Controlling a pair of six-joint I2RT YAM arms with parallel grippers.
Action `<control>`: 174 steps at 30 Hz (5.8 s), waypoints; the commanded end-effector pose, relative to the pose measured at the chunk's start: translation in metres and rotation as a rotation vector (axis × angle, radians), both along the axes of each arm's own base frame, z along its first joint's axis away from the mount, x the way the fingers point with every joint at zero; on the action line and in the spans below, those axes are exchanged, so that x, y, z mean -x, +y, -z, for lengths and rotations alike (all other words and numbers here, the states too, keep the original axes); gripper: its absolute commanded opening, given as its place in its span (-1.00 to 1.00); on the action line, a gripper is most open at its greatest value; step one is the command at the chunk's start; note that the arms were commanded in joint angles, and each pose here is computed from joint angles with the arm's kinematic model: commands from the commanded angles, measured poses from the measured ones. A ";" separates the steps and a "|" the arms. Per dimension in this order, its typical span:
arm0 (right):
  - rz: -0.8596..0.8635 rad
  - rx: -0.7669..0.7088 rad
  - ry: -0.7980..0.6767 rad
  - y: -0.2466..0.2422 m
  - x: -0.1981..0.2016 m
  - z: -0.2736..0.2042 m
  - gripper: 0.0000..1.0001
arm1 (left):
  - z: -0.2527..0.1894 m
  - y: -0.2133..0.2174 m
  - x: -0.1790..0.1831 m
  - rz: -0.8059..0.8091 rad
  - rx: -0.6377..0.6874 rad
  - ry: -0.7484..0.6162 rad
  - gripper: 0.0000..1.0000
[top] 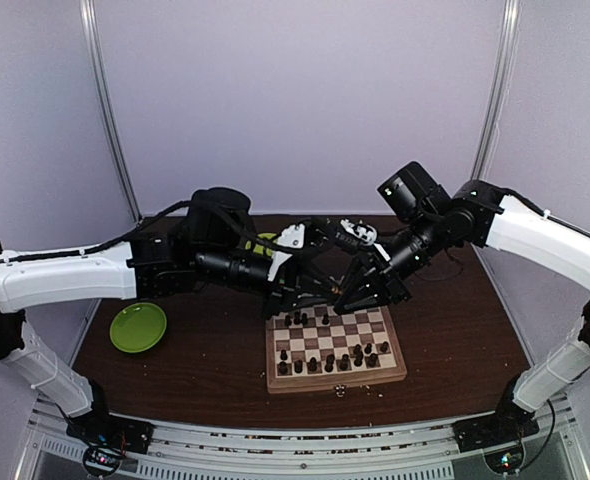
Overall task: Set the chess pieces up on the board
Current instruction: Pass from the right arm to the left, then place the pawn on d7, then pick up the pawn from the chessboard.
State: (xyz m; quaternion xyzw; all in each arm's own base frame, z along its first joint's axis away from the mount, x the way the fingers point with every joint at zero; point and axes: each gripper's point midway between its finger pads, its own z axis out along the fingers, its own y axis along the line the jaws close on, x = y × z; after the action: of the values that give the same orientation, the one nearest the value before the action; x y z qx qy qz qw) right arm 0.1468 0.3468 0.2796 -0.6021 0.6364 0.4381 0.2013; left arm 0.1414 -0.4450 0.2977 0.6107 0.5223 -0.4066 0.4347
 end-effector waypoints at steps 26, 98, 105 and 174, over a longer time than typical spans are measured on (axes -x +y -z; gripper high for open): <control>0.015 -0.004 -0.064 0.002 -0.010 0.002 -0.84 | -0.020 0.003 0.006 0.001 0.070 -0.028 -0.95; 0.455 0.099 -0.233 -0.146 -0.083 0.069 0.22 | 0.236 -0.047 -0.060 -0.066 -0.820 0.167 -0.89; 0.451 0.103 -0.228 -0.146 -0.083 0.070 0.22 | 0.243 -0.048 -0.055 -0.045 -0.845 0.171 -0.88; 0.342 0.403 -0.187 -0.064 -0.150 0.084 0.00 | -0.037 0.224 -0.229 -1.070 -0.013 -0.011 0.07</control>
State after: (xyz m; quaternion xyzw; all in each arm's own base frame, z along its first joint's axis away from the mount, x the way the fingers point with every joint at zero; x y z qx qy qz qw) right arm 0.2914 0.2737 0.2133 -0.5463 0.7592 0.2474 0.2527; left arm 0.3632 -0.2345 0.2997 0.3149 0.7947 -0.1004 0.5091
